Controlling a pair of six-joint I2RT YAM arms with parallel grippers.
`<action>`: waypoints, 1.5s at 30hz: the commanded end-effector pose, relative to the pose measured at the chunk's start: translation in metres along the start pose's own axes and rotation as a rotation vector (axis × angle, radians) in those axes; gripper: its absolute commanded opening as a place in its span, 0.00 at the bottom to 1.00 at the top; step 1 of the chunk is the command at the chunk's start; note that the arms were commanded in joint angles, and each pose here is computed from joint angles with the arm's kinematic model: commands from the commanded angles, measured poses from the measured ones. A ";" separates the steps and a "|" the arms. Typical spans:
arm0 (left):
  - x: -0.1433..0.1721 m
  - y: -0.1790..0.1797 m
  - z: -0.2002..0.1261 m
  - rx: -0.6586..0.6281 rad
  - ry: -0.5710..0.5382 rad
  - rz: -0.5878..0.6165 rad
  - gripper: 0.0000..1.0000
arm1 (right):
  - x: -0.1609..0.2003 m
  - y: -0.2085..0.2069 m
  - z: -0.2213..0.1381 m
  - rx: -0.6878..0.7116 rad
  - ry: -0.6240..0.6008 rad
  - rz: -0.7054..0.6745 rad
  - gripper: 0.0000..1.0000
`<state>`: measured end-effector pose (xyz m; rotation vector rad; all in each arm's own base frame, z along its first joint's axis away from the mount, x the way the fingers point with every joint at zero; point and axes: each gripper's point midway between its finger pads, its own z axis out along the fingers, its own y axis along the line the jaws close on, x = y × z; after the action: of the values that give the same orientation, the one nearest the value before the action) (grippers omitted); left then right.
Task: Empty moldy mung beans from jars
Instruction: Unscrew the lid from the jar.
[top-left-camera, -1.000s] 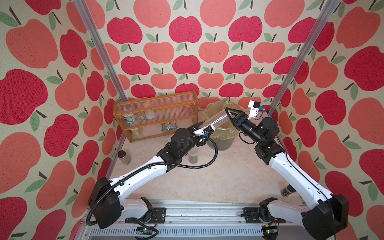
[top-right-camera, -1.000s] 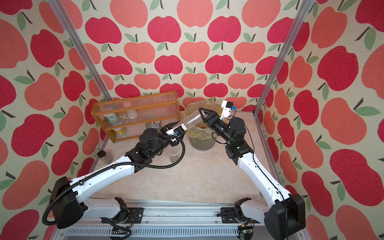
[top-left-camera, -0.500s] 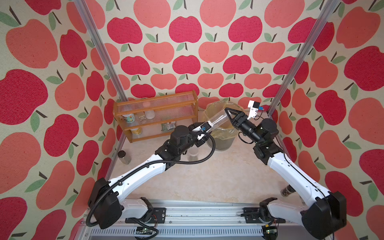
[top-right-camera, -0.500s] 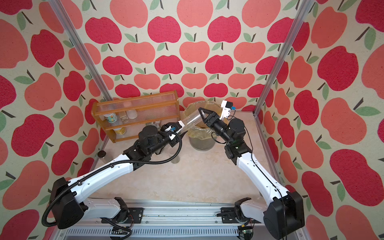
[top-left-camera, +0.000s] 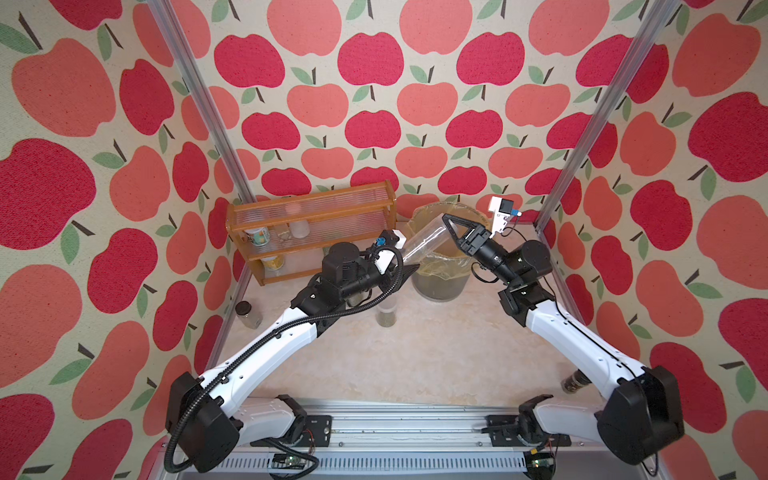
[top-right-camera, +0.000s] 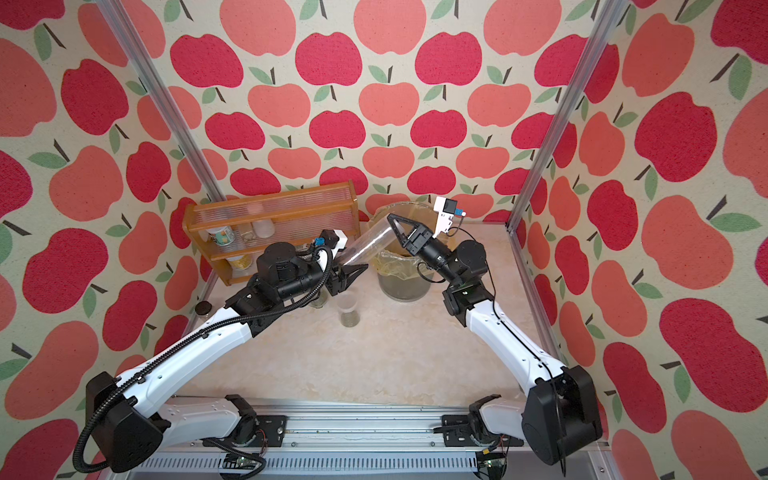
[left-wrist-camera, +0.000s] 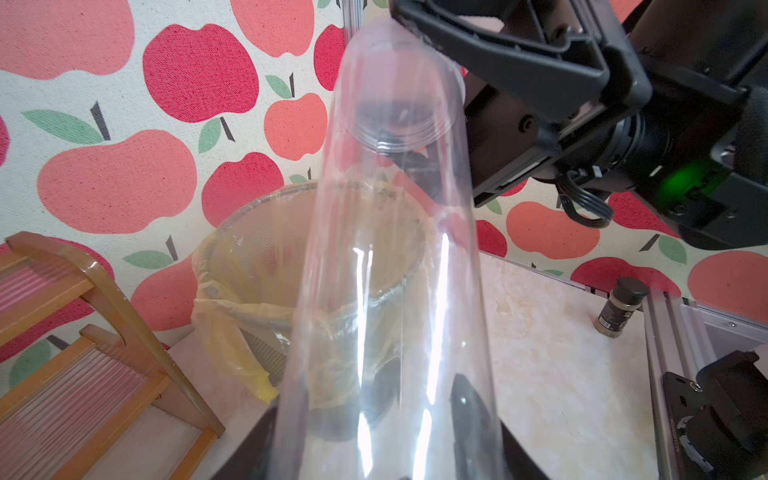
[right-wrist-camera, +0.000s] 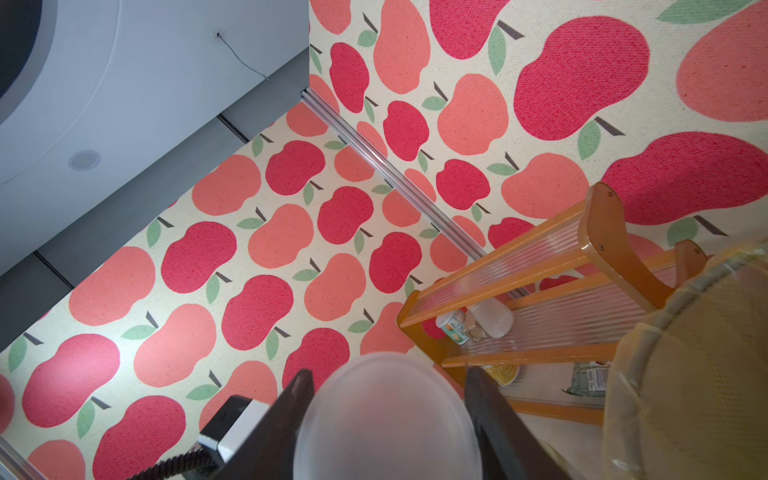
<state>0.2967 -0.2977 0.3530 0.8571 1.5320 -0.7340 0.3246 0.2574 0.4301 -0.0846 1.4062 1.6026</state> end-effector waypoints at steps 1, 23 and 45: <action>-0.059 0.024 -0.028 -0.097 -0.182 -0.043 0.41 | -0.020 0.003 -0.004 -0.027 -0.080 -0.027 0.44; -0.055 -0.005 -0.033 0.117 -0.081 0.031 0.41 | -0.019 0.026 0.000 -0.104 -0.041 -0.211 0.45; -0.052 -0.019 -0.024 0.120 -0.098 0.144 0.42 | -0.037 0.004 0.006 -0.027 -0.080 -0.086 0.73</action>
<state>0.2889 -0.2922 0.3712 0.9544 1.4975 -0.7587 0.3246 0.2605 0.4519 -0.2105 1.3331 1.5865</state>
